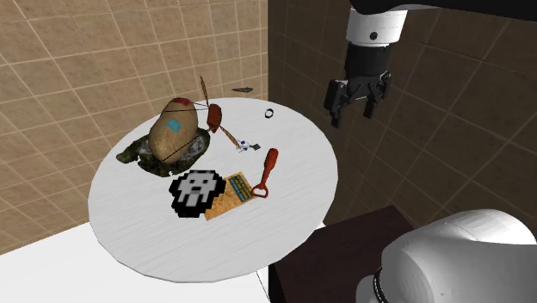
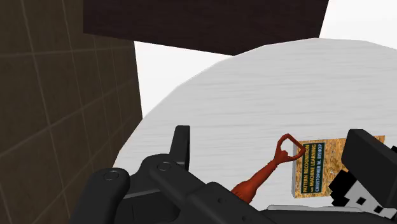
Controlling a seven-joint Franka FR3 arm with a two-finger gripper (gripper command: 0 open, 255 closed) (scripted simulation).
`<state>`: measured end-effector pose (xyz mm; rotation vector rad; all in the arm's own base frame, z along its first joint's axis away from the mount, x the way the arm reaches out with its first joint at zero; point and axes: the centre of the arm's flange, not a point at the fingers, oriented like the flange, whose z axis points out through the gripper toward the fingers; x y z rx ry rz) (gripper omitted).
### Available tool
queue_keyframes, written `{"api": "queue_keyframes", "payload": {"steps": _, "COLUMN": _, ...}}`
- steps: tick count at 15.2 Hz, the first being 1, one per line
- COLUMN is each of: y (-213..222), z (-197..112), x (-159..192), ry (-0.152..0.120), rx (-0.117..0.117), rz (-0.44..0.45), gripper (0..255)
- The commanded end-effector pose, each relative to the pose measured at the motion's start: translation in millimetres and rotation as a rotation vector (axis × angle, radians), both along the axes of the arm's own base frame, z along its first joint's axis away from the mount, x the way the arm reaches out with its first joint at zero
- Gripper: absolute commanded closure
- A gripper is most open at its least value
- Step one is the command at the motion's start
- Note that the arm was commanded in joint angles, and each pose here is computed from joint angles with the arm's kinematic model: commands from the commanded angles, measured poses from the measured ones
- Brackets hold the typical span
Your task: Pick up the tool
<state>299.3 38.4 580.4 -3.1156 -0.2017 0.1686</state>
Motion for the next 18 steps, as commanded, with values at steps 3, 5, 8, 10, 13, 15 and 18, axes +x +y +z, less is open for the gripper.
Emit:
{"api": "queue_keyframes", "payload": {"steps": 3, "y": 9, "z": -22, "x": 8, "ry": -0.011, "rx": 0.006, "rz": -0.038, "gripper": 0}}
{"api": "queue_keyframes", "payload": {"steps": 5, "y": 19, "z": -43, "x": 17, "ry": -0.023, "rx": 0.011, "rz": -0.076, "gripper": 0}}
{"api": "queue_keyframes", "payload": {"steps": 8, "y": 32, "z": -75, "x": 31, "ry": -0.04, "rx": 0.02, "rz": -0.132, "gripper": 0}}
{"api": "queue_keyframes", "payload": {"steps": 10, "y": 41, "z": -97, "x": 41, "ry": -0.052, "rx": 0.026, "rz": -0.17, "gripper": 0}}
{"api": "queue_keyframes", "payload": {"steps": 13, "y": 53, "z": -128, "x": 57, "ry": -0.069, "rx": 0.034, "rz": -0.227, "gripper": 0}}
{"api": "queue_keyframes", "payload": {"steps": 15, "y": 61, "z": -149, "x": 69, "ry": -0.08, "rx": 0.04, "rz": -0.265, "gripper": 0}}
{"api": "queue_keyframes", "payload": {"steps": 18, "y": 72, "z": -180, "x": 87, "ry": -0.097, "rx": 0.048, "rz": -0.321, "gripper": 0}}
